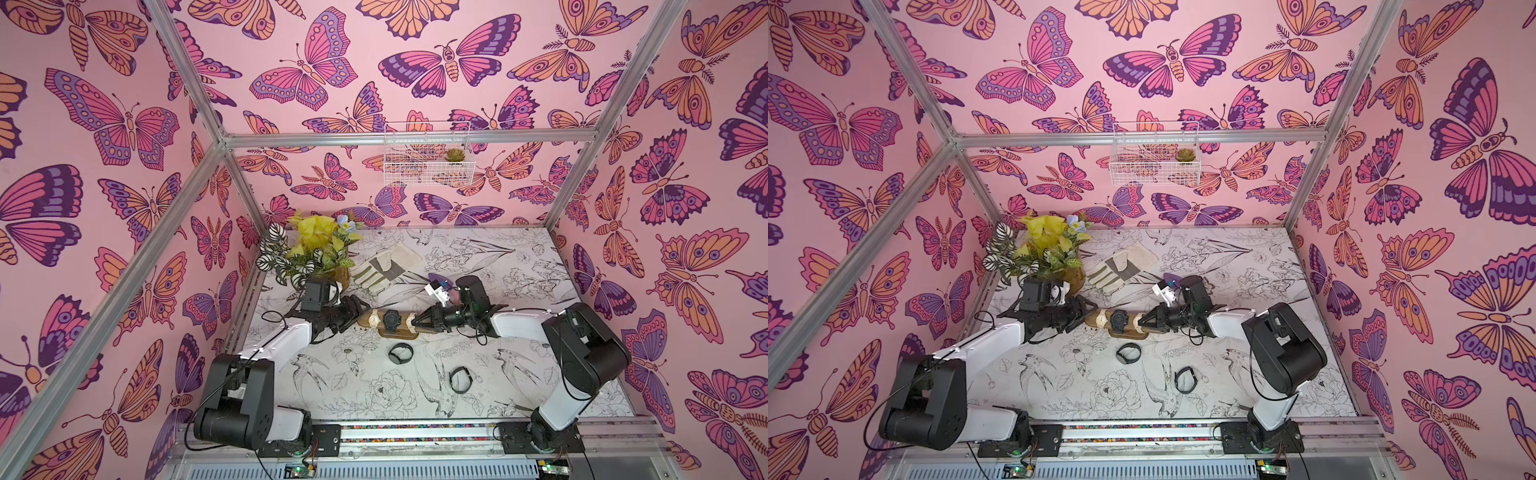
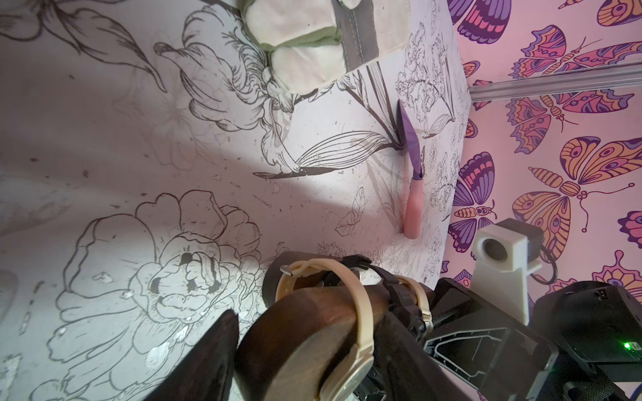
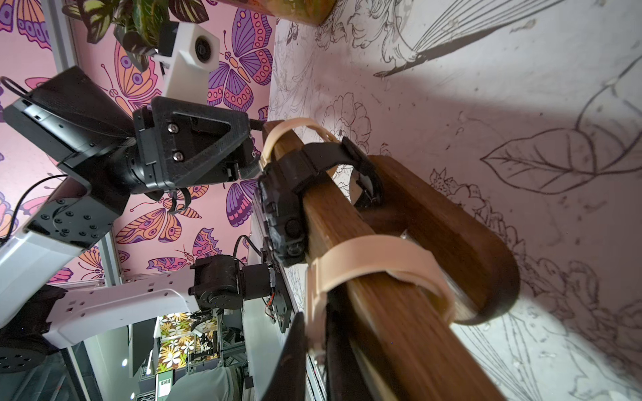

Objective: Place watch on stand
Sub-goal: Place the watch on the stand.

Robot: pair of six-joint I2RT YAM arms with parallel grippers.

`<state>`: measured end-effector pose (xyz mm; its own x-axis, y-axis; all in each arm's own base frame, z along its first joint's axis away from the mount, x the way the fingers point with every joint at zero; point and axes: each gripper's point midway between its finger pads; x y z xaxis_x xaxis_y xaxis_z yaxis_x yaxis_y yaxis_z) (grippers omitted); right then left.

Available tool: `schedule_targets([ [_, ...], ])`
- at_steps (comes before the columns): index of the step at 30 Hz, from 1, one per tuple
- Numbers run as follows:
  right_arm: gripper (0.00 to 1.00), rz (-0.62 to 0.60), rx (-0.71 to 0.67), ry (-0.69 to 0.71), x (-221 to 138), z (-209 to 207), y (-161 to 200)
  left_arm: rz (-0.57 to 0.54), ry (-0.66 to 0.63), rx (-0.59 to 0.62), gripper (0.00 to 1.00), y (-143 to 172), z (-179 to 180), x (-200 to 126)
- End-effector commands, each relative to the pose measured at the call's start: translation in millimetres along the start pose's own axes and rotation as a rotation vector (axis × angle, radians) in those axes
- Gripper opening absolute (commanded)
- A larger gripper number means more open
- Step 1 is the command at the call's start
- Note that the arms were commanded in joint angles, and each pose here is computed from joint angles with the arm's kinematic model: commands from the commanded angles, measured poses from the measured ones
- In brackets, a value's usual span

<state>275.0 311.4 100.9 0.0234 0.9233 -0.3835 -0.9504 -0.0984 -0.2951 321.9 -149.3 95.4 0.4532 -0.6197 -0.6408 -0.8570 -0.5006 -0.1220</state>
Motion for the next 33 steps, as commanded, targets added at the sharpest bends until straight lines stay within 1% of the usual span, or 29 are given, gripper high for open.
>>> schedule_targets([
  [1, 0.08, 0.000, -0.022, 0.046, 3, 2, -2, 0.053, 0.075, 0.030, 0.65, 9, -21, 3],
  [20, 0.10, 0.019, -0.027, 0.061, 16, 1, -4, 0.065, 0.074, 0.033, 0.62, 13, -22, 7],
  [25, 0.16, 0.029, -0.044, 0.091, 17, 0, -2, 0.065, 0.079, 0.037, 0.60, 13, -24, 7],
  [30, 0.26, 0.035, -0.052, 0.106, 15, 0, -1, 0.065, 0.081, 0.038, 0.60, 12, -25, 7],
  [33, 0.27, 0.039, -0.058, 0.114, 12, 1, 1, 0.068, 0.080, 0.037, 0.60, 13, -24, 7],
])
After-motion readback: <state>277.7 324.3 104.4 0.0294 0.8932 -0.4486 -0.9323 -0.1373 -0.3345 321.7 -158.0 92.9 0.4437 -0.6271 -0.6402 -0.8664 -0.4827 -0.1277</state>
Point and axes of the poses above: each gripper's point midway between its finger pads, its own x axis out along the fingers, its own z axis along the line the jaws close on, y = z × x, and after that the axes turned 5 degrees about -x, right-handed
